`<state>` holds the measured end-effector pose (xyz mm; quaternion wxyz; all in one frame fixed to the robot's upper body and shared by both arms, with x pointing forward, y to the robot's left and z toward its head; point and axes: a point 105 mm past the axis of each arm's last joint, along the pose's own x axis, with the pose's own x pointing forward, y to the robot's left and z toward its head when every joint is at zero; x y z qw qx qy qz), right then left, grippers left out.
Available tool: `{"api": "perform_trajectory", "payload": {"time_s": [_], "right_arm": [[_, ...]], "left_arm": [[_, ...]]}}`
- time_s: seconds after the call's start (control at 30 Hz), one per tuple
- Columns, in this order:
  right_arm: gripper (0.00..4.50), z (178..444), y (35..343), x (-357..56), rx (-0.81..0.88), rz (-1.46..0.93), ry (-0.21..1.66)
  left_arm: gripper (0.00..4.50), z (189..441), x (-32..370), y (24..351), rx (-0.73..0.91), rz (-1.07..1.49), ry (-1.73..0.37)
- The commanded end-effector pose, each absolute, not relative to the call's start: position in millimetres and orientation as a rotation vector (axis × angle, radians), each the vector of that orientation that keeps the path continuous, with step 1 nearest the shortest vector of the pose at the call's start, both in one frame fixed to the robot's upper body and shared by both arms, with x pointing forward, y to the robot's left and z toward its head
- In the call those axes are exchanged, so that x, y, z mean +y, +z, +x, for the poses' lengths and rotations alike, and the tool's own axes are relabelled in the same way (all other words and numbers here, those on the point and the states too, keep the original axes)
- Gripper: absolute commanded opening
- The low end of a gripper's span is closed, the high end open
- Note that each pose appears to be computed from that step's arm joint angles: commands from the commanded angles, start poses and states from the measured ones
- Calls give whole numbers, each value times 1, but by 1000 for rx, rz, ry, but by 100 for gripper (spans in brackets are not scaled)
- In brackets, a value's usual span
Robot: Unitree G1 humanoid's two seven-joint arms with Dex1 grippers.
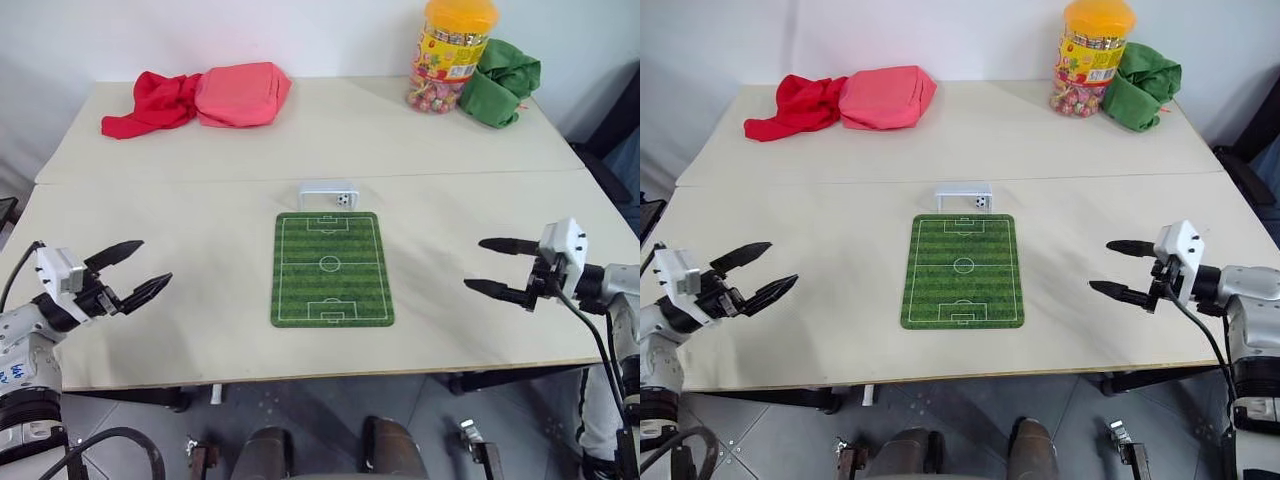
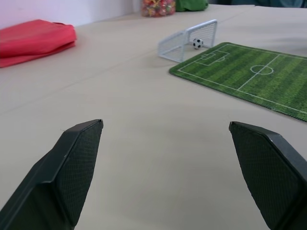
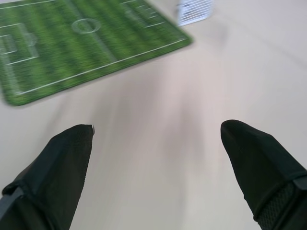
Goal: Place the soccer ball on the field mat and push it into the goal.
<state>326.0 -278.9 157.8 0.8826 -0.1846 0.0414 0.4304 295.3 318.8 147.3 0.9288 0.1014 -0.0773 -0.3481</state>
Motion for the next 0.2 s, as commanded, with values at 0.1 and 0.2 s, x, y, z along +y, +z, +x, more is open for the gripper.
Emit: {"api": "perform_trajectory", "payload": {"time_s": [0.1,0.2], "right_arm": [[444,331,161,-295,80,-404,819],[444,329,160,-296,80,-403,818]], "left_arm": [[450,292,325,156,-177,178,-700],[450,289,322,159,-208,176,-725]]}}
